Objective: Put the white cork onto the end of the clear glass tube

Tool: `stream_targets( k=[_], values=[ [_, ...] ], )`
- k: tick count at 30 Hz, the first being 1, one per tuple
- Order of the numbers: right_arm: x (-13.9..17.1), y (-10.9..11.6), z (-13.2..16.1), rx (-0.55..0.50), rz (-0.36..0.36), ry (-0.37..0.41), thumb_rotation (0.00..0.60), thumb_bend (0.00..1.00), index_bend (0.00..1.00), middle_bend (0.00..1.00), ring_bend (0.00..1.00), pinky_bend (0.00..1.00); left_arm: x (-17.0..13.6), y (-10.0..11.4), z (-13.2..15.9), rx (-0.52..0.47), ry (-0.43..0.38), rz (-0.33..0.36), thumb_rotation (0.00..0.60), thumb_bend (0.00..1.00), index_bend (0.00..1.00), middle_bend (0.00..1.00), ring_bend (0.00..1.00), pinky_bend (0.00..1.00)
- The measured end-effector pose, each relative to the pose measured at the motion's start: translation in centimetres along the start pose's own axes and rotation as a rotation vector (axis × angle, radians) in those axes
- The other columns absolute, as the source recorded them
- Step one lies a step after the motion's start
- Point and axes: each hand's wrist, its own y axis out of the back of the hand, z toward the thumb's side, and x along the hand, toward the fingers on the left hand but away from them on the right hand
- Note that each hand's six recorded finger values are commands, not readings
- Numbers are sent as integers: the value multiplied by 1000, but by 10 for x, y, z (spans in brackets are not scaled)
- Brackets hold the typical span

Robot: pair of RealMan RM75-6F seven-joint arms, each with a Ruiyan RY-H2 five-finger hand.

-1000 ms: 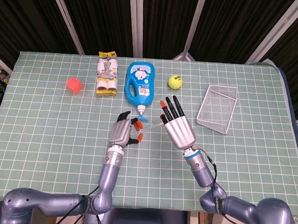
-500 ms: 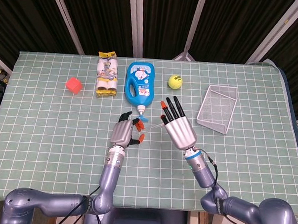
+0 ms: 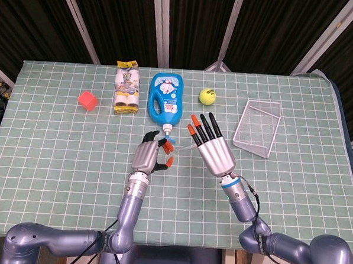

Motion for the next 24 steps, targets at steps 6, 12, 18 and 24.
stream_targets(
  k=[6, 12, 18, 24],
  values=[
    [4, -2, -4, 3, 12, -12, 600, 461, 176, 57, 0, 29, -1, 3, 0, -3, -23, 8, 600, 633, 551, 557, 96, 0],
    [7, -1, -7, 4, 14, -19, 600, 460, 160, 47, 0, 28, -3, 6, 1, -2, -46, 21, 600, 643, 552, 559, 101, 0],
    [9, 0, -15, 11, 22, -47, 600, 460, 140, 37, 0, 28, -7, 11, 1, 4, -73, 32, 600, 643, 552, 559, 101, 0],
    [11, 2, -24, 18, 28, -71, 600, 461, 131, 30, 0, 28, -10, 17, -7, 13, -71, 37, 600, 643, 552, 560, 101, 0]
  ],
)
